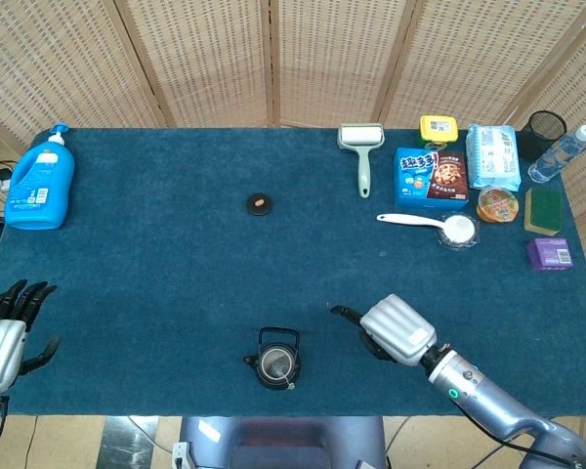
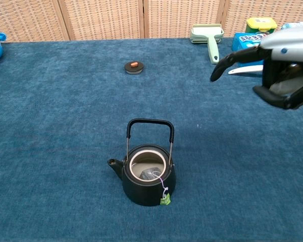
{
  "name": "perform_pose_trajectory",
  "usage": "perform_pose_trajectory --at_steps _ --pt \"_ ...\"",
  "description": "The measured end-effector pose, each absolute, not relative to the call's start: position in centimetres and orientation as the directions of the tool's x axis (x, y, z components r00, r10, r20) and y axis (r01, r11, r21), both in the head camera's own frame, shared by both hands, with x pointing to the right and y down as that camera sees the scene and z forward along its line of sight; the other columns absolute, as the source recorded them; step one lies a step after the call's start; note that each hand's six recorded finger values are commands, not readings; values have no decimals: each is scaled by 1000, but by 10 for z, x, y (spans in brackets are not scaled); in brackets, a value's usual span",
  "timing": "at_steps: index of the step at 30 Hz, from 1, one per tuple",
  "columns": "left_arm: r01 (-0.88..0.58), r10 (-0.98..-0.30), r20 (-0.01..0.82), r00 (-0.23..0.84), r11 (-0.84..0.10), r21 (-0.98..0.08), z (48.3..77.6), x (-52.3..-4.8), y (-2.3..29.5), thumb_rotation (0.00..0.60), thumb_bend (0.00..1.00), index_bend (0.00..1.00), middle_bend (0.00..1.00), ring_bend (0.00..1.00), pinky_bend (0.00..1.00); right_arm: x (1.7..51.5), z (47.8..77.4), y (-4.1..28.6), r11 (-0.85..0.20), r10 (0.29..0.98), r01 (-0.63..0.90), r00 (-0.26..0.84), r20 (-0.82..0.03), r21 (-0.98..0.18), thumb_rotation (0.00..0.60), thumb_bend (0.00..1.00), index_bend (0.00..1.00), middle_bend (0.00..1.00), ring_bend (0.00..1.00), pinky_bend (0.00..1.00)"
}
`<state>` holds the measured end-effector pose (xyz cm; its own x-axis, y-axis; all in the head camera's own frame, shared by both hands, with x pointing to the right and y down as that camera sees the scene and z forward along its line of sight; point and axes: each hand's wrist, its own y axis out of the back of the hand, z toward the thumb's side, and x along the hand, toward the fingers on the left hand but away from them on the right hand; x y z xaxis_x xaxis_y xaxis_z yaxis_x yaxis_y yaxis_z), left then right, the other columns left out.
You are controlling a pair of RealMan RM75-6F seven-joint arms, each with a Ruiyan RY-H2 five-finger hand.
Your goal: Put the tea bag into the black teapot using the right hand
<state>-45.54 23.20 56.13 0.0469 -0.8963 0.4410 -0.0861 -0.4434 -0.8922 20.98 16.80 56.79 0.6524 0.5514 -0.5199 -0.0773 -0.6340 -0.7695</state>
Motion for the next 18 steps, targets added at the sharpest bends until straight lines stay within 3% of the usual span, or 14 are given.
perform_pose_trajectory --at_steps 11,16,18 --pt "-83 -896 443 38 -445 -892 567 -455 227 600 365 128 127 54 107 261 574 141 -562 706 -8 516 -484 -827 600 704 190 984 1000 1000" --pt "-85 -893 450 20 -450 -889 571 -459 227 600 365 116 127 54 107 285 576 135 -519 770 0 434 -467 -855 600 703 205 882 988 1000" --pt "-84 -890 457 14 -456 -886 573 -460 228 600 365 97 127 54 107 294 577 134 -504 793 4 399 -461 -864 600 703 205 803 933 986"
